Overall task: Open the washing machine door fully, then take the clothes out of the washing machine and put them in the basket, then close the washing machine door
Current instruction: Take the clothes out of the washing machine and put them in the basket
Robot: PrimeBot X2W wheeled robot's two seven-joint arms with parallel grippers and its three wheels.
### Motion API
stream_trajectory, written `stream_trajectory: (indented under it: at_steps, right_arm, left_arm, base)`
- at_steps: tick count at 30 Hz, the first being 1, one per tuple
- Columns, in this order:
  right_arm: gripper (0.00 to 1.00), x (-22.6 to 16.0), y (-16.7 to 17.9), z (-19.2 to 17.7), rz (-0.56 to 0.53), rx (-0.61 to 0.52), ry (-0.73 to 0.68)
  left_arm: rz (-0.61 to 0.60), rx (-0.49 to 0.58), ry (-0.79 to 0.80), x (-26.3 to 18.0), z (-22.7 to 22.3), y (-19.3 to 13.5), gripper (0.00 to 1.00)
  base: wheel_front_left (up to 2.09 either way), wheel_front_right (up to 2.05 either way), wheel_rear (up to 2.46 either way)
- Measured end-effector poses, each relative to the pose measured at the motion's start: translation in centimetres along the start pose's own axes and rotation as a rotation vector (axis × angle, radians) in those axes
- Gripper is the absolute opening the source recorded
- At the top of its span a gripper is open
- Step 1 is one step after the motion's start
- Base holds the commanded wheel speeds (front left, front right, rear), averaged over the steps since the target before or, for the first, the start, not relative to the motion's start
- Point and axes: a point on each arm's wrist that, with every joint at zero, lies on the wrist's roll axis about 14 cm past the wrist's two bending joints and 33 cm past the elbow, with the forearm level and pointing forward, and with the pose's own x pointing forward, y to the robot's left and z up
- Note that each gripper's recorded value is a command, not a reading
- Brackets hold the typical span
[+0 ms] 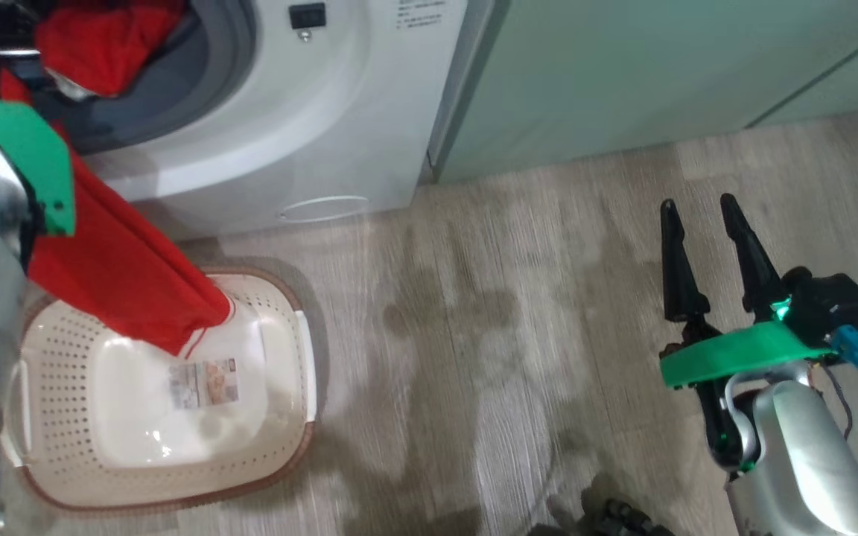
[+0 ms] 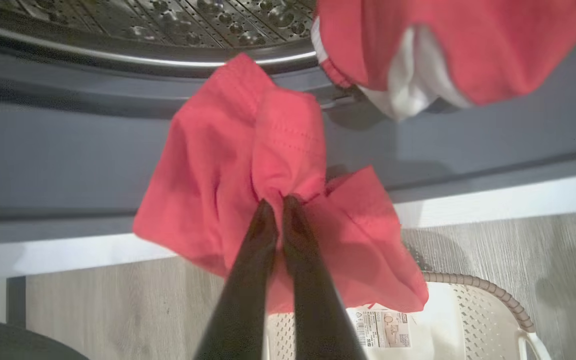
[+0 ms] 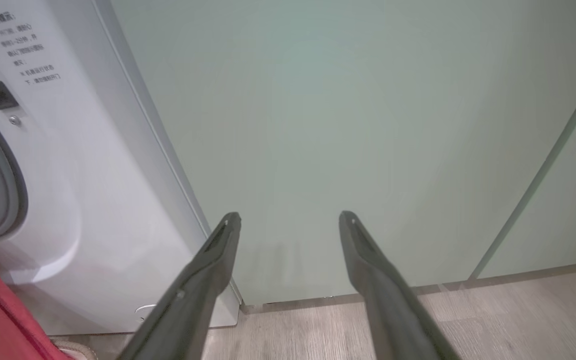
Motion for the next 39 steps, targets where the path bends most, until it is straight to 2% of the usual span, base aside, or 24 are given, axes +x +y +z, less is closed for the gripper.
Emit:
stream_trajectory:
  at_steps: [9, 17, 22, 28, 36, 39]
  right_arm:
    - [1.0, -2.1, 1.2, 0.6, 0.025, 0.016, -0.011]
    - [1.0, -3.4, 2.6, 1.3, 0.061, 0.024, -0.033]
    - [1.0, -3.3, 3.1, 1.4, 0.077, 0.02, -0.035]
    - [1.0, -3.2, 2.5, 0.6, 0.062, 0.007, -0.012]
    - [1.0, -2.5, 1.1, -0.2, 0.026, -0.012, 0.012]
    - [1.0, -2.3, 0.8, -0.5, 0.016, -0.015, 0.019]
  left_arm:
    - [-0.038, -0.003, -0.13, -4.0, -1.2, -0.6, 0.0]
    - [-0.106, 0.003, -0.16, -7.5, -6.3, -3.3, 0.0]
    - [-0.179, -0.031, -0.019, -8.4, -13.6, -6.2, 0.0]
    - [-0.224, -0.058, 0.182, -8.5, -19.4, -7.7, 0.0]
    - [-0.287, -0.122, 0.495, -8.8, -25.5, -9.6, 0.0]
    - [-0.307, -0.139, 0.566, -9.0, -26.7, -10.2, 0.0]
  base:
    - [0.0, 0.0, 0.0]
    - [0.0, 0.0, 0.0]
    - [0.0, 0.0, 0.0]
    - [0.0, 0.0, 0.0]
    - [0.0, 0.0, 0.0]
    - [0.0, 0.0, 0.0]
